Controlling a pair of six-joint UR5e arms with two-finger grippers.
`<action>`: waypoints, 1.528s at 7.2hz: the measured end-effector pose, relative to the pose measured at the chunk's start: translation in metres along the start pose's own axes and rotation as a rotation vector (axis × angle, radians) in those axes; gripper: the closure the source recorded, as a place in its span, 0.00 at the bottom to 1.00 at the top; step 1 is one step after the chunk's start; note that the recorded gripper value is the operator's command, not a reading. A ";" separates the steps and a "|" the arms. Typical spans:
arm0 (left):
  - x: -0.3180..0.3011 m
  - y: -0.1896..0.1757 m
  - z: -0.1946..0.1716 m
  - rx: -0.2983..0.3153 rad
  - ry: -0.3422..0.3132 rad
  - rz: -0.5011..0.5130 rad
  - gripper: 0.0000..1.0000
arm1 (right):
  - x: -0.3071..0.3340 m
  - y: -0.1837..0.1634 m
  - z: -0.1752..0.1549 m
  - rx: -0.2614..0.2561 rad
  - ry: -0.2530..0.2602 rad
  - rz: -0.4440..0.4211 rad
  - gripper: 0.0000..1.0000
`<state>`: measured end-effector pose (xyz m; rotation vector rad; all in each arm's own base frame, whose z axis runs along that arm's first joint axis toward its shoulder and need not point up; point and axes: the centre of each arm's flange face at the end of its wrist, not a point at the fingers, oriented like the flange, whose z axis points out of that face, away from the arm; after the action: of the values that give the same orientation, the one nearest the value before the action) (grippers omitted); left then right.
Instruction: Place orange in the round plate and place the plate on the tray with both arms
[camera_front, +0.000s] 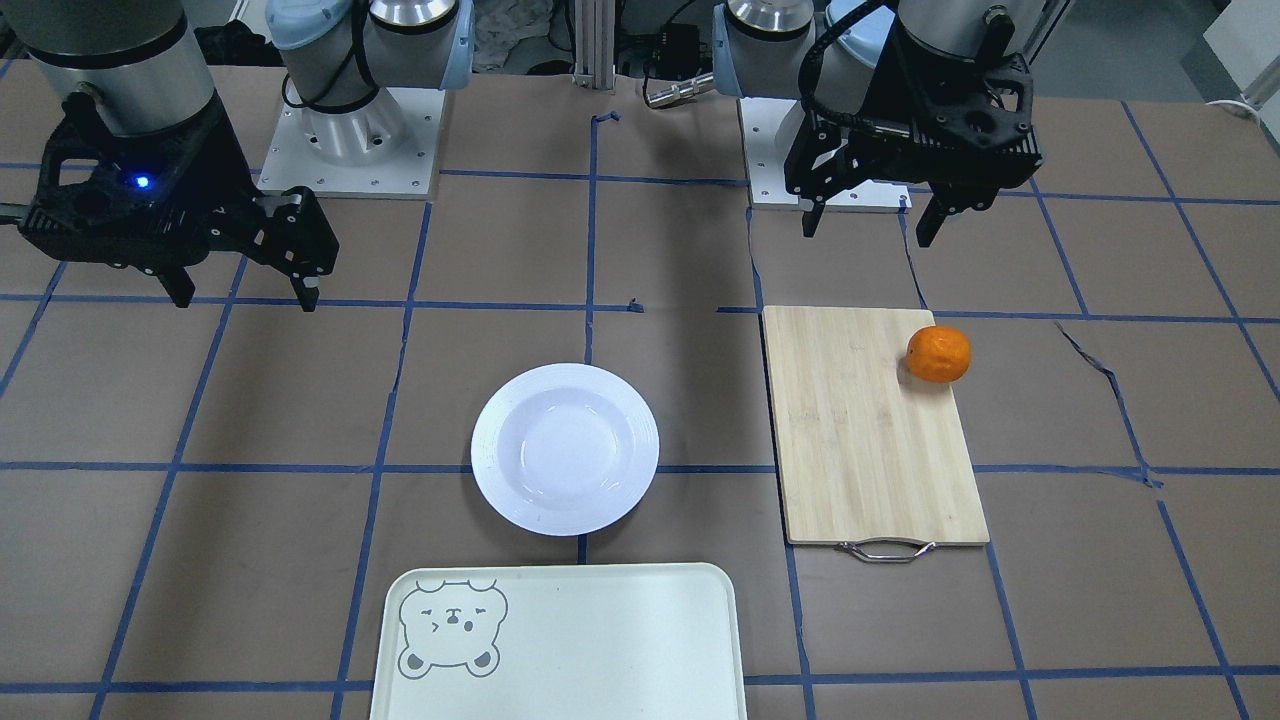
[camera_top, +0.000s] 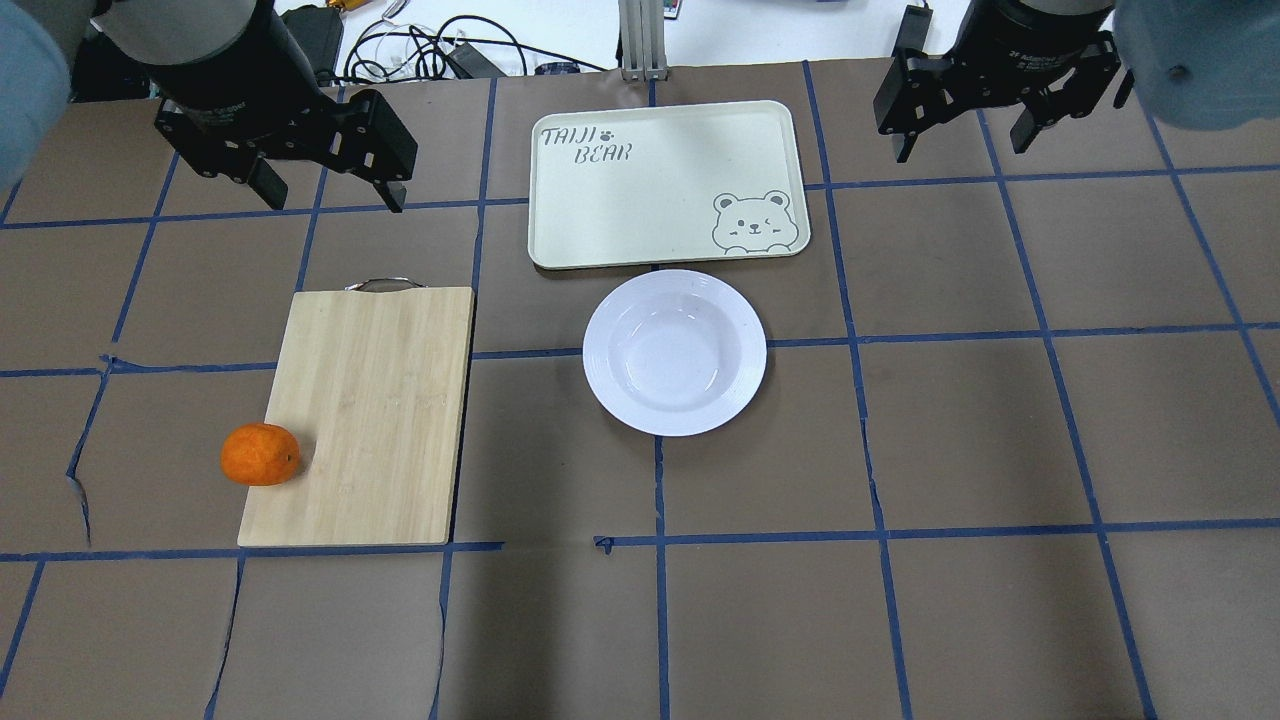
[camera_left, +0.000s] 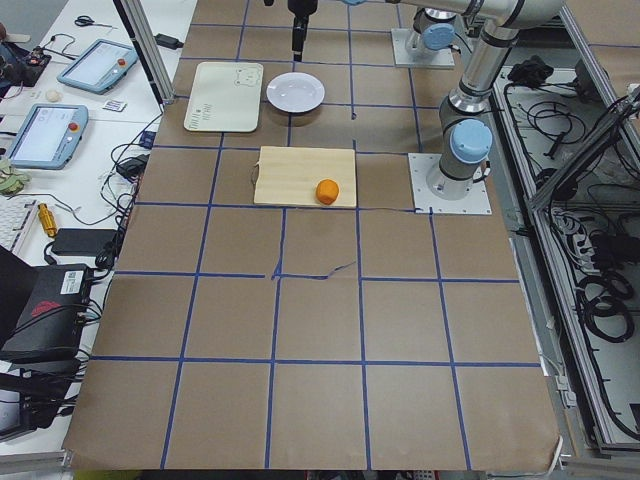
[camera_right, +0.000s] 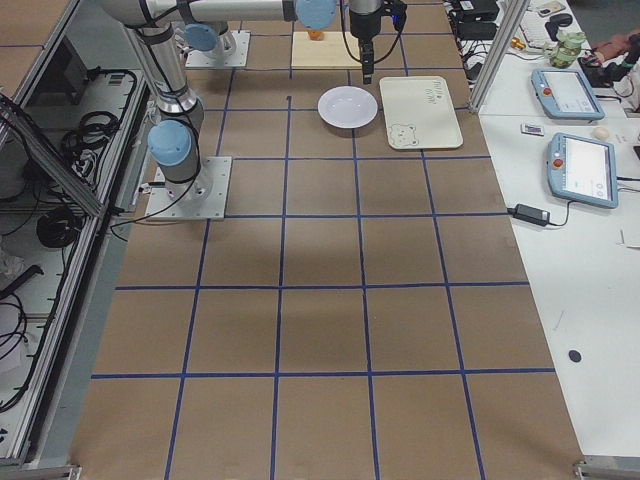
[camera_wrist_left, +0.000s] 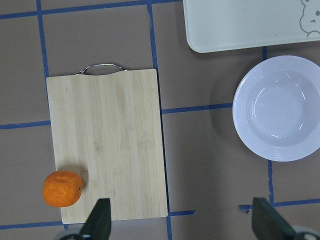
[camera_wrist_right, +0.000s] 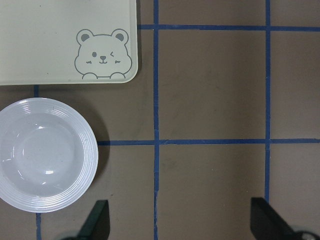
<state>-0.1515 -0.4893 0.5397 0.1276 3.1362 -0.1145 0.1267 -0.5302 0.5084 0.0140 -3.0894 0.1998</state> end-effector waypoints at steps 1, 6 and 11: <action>-0.001 0.000 0.001 -0.001 0.000 0.000 0.00 | 0.000 0.000 0.001 -0.002 0.000 0.000 0.00; -0.001 0.000 0.001 -0.004 0.000 -0.002 0.00 | 0.004 0.000 0.005 -0.009 -0.001 0.008 0.00; -0.059 -0.009 0.043 -0.112 0.011 0.022 0.00 | 0.004 0.000 0.004 -0.007 0.000 0.010 0.00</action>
<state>-0.0934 -0.5064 0.4982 0.1625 3.1415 0.0621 0.1220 -0.5307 0.5042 -0.0011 -3.0911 0.1889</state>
